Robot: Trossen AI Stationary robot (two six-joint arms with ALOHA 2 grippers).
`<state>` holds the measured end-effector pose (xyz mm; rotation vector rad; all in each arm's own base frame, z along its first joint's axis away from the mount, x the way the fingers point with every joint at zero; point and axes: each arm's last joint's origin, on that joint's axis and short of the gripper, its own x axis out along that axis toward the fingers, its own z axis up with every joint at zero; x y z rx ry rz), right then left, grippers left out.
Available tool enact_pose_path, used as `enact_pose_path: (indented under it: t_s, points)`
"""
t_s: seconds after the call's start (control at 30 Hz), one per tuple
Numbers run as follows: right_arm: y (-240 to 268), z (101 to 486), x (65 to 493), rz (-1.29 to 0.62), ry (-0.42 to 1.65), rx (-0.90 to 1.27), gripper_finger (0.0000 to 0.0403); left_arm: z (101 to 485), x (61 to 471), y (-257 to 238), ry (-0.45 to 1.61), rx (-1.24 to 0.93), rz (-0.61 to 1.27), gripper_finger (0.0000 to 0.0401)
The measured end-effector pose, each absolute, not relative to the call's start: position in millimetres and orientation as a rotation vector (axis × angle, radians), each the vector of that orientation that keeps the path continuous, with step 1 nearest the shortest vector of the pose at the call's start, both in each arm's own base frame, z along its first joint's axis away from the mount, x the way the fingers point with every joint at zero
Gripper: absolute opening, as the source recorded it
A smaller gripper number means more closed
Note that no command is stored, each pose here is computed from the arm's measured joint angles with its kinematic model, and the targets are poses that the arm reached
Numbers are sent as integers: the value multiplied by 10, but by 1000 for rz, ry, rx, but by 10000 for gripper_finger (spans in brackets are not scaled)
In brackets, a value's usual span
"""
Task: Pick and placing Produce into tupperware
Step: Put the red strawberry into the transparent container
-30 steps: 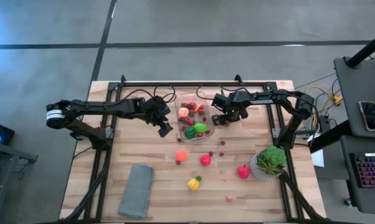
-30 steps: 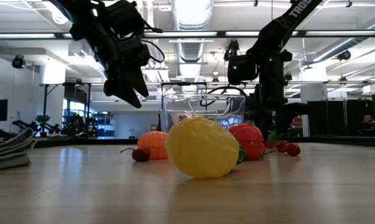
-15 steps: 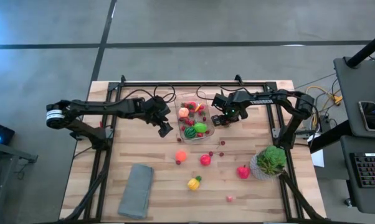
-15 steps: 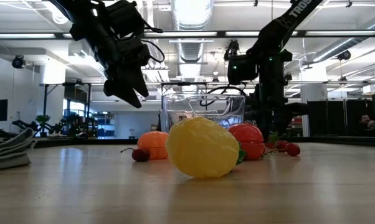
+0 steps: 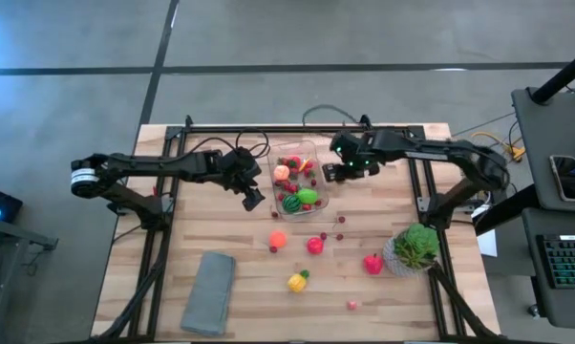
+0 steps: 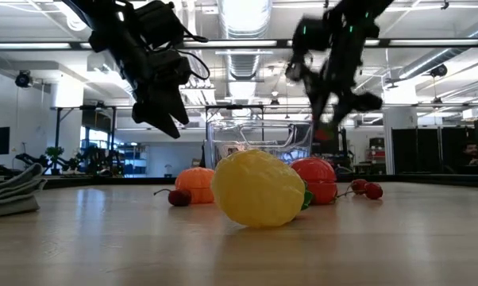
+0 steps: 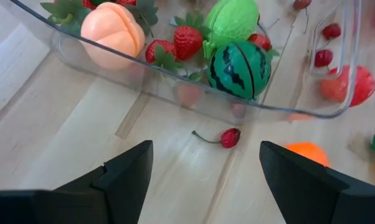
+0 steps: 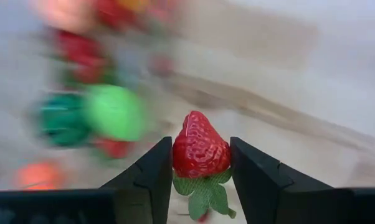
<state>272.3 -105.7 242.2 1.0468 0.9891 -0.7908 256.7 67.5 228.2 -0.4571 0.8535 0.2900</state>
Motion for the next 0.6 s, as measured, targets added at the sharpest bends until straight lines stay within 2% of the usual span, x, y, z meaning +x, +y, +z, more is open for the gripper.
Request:
enact_pose_path:
  t_s: [0.13,0.23,0.4,0.6]
  points:
    - [-987,2863,2834,-612,805,973,139,2242,2550,668,873,-415,270,279]
    - [-991,3026,2949,-542,732,911,139,2233,2543,666,886,-362,245,279]
    - [-1098,2891,3178,-630,766,867,153,2232,2543,662,897,-269,195,279]
    - [-1037,2755,3519,-560,850,875,209,2232,2545,650,902,-213,160,279]
